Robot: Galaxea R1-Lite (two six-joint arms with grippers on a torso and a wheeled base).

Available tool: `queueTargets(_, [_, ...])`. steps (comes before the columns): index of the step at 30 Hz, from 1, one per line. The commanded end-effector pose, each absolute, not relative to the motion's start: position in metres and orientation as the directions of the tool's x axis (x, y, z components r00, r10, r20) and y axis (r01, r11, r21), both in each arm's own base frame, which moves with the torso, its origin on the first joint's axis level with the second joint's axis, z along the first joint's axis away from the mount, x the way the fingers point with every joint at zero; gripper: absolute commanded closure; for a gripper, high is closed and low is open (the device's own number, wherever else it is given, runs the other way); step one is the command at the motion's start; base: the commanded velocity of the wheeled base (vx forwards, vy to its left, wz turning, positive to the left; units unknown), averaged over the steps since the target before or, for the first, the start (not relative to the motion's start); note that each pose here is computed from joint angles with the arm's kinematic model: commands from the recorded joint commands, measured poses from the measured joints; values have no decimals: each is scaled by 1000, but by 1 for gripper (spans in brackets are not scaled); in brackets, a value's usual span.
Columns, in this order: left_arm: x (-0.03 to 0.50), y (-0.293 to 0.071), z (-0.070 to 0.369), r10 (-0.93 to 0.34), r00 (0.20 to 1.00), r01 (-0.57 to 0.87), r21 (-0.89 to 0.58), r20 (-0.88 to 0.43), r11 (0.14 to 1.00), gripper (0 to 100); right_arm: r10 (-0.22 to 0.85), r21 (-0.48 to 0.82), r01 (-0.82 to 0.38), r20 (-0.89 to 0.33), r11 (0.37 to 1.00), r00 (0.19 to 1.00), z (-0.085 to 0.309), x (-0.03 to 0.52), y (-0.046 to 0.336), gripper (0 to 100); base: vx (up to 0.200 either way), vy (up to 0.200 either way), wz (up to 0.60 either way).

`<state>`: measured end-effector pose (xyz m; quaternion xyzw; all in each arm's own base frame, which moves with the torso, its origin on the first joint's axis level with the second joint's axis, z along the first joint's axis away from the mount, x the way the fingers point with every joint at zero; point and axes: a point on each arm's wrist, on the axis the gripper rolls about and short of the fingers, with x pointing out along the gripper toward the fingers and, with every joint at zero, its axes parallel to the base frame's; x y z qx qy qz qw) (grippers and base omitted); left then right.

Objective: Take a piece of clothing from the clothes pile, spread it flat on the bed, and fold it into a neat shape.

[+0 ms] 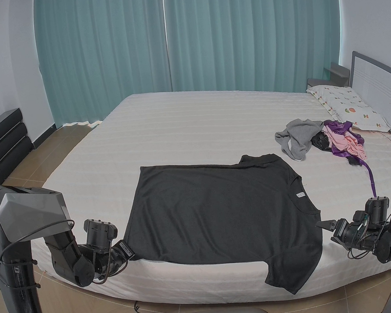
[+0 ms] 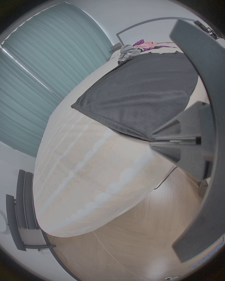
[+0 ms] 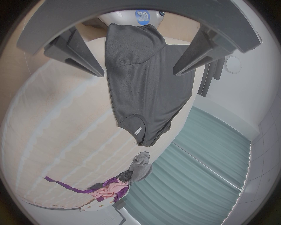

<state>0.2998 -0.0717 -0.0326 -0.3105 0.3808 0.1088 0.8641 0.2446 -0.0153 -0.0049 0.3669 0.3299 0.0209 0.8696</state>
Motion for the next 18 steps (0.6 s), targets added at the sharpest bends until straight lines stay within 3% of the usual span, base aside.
queueTargets(1, [296, -71, -25, -50, 695, -418, -460, -717, 783, 100, 278, 652, 206, -559, 730, 781, -5, 245, -15, 0, 0, 0, 0])
queueTargets(18, [293, -62, -30, -25, 678, -430, -425, -734, 797, 100, 273, 645, 219, -573, 732, 773, -10, 245, -17, 0, 0, 0, 0])
